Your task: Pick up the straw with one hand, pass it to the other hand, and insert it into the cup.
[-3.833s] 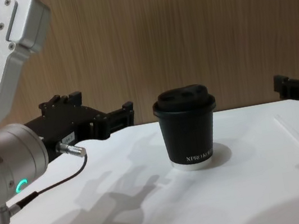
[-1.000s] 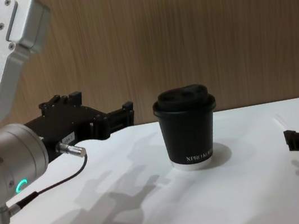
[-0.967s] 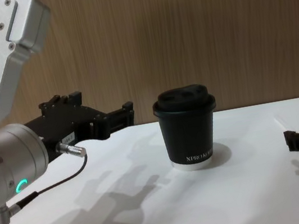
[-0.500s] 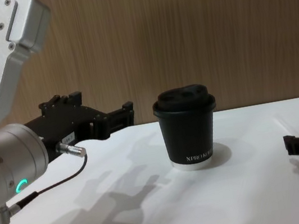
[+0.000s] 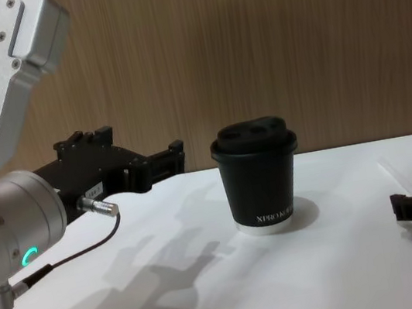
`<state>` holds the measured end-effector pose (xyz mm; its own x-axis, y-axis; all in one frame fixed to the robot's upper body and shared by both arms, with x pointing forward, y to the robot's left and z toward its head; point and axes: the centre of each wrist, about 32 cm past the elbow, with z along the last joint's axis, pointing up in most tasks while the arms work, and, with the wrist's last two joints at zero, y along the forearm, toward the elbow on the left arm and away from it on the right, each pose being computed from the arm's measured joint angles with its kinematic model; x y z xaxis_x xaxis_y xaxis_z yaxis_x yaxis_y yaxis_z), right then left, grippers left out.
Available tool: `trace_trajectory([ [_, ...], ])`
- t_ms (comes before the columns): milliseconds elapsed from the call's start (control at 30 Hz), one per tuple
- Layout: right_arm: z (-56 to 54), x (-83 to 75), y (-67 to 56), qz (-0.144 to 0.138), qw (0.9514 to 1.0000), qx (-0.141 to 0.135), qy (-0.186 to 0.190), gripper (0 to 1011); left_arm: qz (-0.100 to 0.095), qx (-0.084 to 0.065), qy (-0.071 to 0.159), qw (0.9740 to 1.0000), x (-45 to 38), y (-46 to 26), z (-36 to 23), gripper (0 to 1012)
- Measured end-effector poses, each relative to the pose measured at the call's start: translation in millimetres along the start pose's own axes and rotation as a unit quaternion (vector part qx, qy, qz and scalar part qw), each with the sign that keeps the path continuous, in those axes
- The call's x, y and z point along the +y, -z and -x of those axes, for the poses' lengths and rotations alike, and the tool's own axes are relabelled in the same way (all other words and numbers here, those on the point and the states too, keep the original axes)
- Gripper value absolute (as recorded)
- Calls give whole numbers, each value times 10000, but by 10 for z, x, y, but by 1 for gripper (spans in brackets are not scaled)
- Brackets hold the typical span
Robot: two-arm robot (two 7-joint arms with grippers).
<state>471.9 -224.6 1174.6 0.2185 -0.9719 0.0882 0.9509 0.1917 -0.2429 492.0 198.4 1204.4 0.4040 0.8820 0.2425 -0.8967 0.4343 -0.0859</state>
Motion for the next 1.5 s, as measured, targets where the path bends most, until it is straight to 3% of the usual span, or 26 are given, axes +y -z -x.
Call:
trace_trajectory([
  [1033,3,76,32,132,9998,-135,-5,993,0,0,0,10000,0,0,0,1003],
  [1200,4,79,36,135,9998,-170,-24,907,0,0,0,10000,0,0,0,1003],
  [1500,2,83,43,139,9997,-214,-33,628,0,0,0,10000,0,0,0,1003],
])
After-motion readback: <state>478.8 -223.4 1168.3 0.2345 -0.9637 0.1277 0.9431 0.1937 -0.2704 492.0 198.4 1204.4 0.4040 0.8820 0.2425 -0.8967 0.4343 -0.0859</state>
